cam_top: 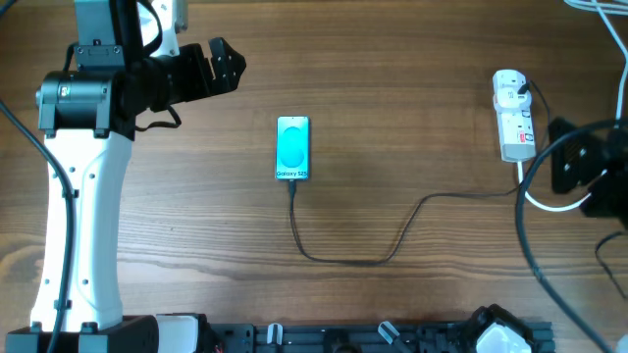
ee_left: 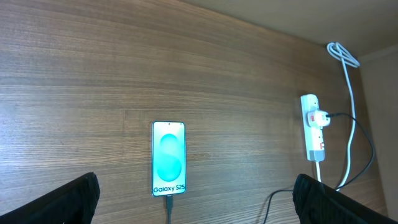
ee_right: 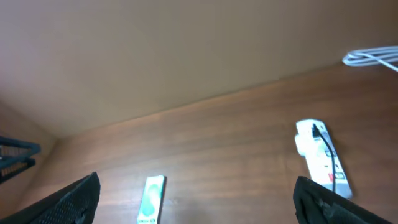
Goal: Plug charger to phone and switch on socket
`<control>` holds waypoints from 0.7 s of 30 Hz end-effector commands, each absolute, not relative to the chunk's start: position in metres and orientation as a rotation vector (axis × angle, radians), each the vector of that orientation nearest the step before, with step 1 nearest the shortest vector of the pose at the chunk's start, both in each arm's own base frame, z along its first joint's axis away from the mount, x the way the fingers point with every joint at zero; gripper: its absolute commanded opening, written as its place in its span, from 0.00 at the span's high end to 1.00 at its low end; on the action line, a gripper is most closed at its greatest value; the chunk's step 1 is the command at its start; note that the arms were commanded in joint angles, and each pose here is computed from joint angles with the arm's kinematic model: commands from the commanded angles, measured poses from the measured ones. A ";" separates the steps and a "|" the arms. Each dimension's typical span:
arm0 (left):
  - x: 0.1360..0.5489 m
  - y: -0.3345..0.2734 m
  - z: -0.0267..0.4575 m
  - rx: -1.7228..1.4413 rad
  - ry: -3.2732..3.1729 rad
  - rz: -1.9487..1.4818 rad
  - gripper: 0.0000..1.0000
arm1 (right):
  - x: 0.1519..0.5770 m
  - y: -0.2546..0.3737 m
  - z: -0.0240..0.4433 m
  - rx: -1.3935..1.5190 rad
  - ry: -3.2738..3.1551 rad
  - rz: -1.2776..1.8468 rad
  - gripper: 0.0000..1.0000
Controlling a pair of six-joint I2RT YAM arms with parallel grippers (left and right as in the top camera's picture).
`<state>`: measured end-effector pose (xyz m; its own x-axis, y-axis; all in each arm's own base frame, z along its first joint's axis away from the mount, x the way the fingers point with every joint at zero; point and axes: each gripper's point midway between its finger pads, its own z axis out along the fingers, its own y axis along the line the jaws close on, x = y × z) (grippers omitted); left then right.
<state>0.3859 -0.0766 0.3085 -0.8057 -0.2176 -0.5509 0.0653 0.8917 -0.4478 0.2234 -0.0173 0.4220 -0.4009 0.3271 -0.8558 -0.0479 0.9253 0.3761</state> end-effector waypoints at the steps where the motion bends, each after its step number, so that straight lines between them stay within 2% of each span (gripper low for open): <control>1: 0.385 -0.075 0.313 -0.103 2.423 -0.595 0.00 | 0.217 -0.023 0.415 0.254 1.975 0.350 0.00; 5: 0.385 -0.075 0.313 -0.103 2.423 -0.595 0.00 | 0.213 -0.009 0.411 0.105 1.994 0.362 0.00; 11: 0.385 -0.075 0.313 -0.103 2.423 -0.595 0.00 | 0.229 -0.015 0.399 0.116 1.953 0.278 0.00; 14: 0.385 -0.075 0.313 -0.103 2.423 -0.595 0.00 | 0.241 -0.014 0.386 0.162 1.896 0.211 0.00; 21: 0.385 -0.075 0.313 -0.103 2.423 -0.595 0.00 | 0.247 0.017 0.336 0.012 1.655 0.199 0.00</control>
